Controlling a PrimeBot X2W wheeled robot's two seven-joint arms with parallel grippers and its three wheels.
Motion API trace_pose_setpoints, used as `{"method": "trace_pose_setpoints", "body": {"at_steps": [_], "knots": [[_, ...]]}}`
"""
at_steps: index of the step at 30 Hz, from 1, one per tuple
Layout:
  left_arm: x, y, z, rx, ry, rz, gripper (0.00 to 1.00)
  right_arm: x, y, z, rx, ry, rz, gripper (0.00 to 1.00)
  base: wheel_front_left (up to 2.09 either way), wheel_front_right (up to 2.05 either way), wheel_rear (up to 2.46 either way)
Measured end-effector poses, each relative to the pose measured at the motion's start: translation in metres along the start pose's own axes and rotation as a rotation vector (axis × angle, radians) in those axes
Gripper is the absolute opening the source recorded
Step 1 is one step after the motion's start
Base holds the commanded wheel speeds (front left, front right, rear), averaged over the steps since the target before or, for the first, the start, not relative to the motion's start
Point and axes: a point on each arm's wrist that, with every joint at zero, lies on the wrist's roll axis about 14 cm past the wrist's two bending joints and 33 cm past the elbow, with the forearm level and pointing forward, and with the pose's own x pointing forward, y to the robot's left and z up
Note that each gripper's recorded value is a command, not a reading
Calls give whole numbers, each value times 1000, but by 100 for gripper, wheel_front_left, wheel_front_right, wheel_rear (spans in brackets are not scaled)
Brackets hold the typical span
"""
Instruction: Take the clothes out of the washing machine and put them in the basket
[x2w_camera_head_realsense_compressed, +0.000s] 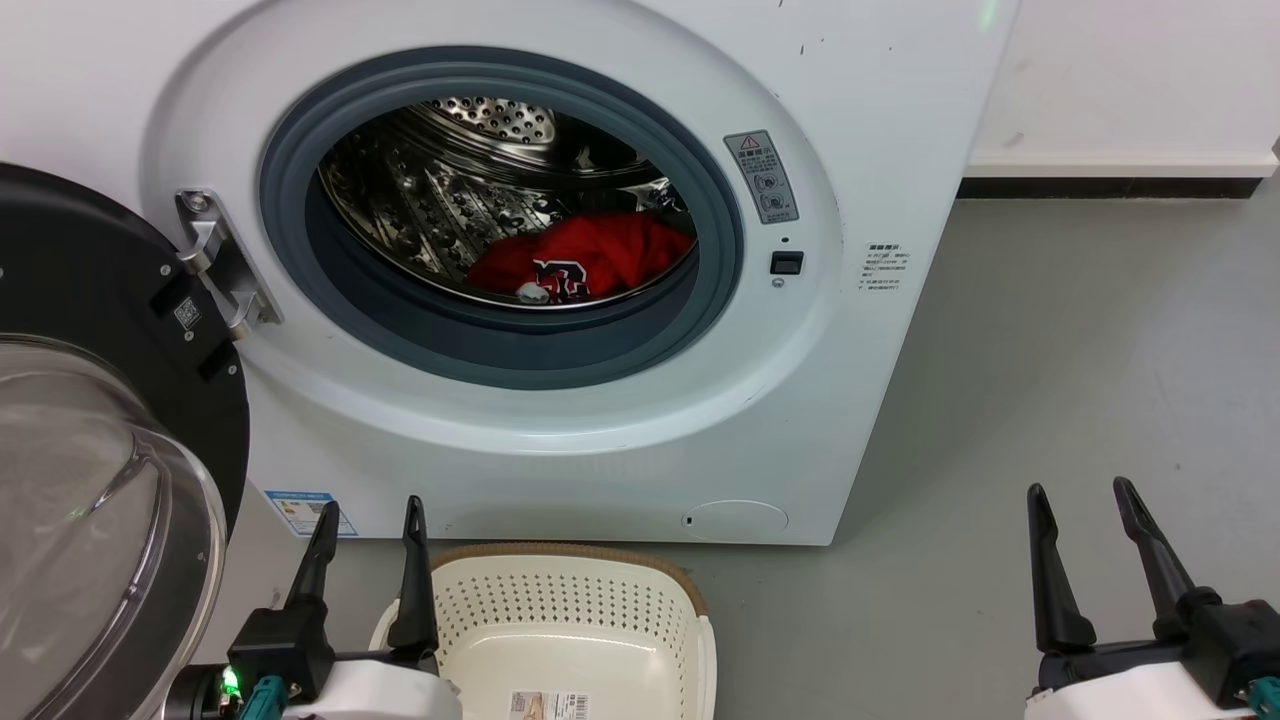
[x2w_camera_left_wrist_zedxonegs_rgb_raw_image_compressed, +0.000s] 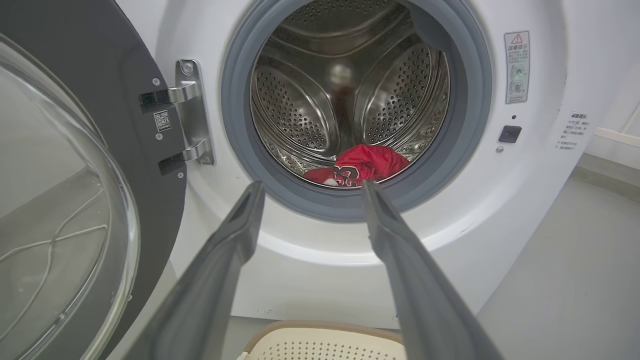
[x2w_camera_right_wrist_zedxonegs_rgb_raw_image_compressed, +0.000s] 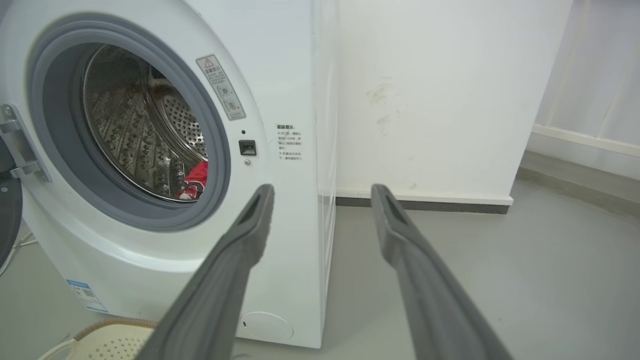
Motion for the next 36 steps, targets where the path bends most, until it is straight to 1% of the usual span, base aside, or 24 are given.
{"method": "trace_pose_setpoints", "body": {"at_steps": [12,31,36], "knots": [[-3,-2,-2,76,-5,-16,100,-3,3,-2,-58,1,18,100,0,0,0],[-4,0,-10,67,20,-5,100,-5,2,-10,-54,25,14,100,0,0,0],[6,-4,-14,61,28,-18,100,-3,0,-13,-55,34,8,100,0,0,0]]}}
